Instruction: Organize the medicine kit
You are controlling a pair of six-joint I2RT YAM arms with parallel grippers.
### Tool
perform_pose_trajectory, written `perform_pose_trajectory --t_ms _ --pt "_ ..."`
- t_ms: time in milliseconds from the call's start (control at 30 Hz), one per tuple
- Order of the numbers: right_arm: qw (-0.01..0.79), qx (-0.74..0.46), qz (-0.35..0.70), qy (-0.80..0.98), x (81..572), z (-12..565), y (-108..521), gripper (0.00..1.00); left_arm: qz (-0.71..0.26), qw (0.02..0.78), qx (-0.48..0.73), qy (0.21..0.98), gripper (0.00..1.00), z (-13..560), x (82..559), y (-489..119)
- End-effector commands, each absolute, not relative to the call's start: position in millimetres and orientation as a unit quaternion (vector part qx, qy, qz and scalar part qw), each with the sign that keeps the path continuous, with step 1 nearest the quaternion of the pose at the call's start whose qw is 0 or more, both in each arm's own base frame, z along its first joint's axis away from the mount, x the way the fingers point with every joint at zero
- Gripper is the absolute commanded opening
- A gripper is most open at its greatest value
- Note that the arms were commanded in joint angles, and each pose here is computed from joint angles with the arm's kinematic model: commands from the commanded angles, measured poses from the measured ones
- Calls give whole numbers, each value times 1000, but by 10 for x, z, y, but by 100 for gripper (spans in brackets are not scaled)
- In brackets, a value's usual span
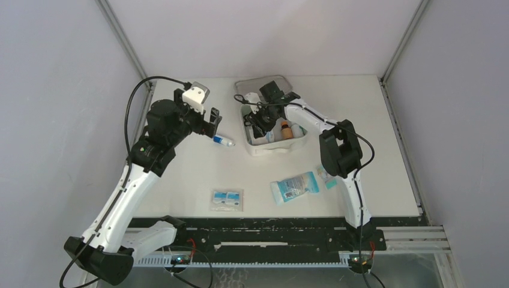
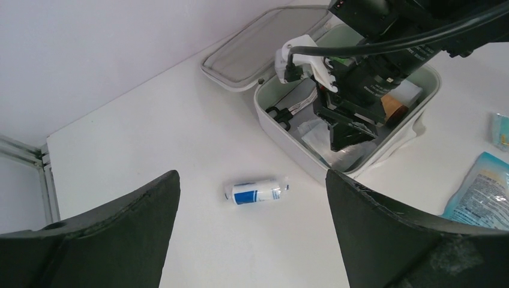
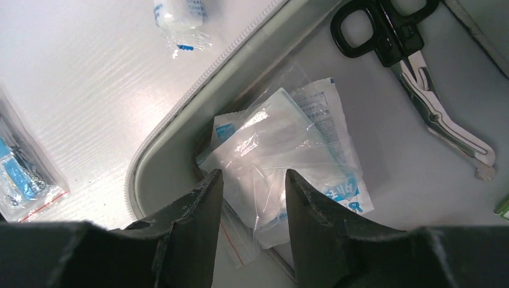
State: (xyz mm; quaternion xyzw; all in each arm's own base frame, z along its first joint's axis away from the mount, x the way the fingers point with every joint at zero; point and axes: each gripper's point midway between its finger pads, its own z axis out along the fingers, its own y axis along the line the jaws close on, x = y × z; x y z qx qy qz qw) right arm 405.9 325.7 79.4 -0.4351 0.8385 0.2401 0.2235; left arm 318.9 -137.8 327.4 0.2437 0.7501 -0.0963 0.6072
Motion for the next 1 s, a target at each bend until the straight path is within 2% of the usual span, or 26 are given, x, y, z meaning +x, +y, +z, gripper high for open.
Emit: perform_pose_trajectory --t_ms 0,167,367,467,600,700,967 --pt "227 -435 241 838 4076 734 3293 42 -67 625 221 746 95 3323 3229 -1220" --pt "225 -441 275 824 4001 898 3363 46 -56 629 196 751 100 3339 3279 -1101" --pt "255 -442 302 805 4010 1369 3358 56 -44 630 178 754 100 3341 3328 -992" --pt "278 -437 315 796 4006 1673 3300 64 -40 628 170 758 100 3315 3362 -941" --pt "307 -431 316 787 3964 2026 3128 81 -43 618 161 768 100 3229 3419 -896" --pt "329 -430 306 783 3891 2244 2944 87 -53 609 160 775 100 3150 3456 -882" --pt "366 -412 254 795 3656 2410 2338 92 -40 595 191 779 100 2929 3549 -839"
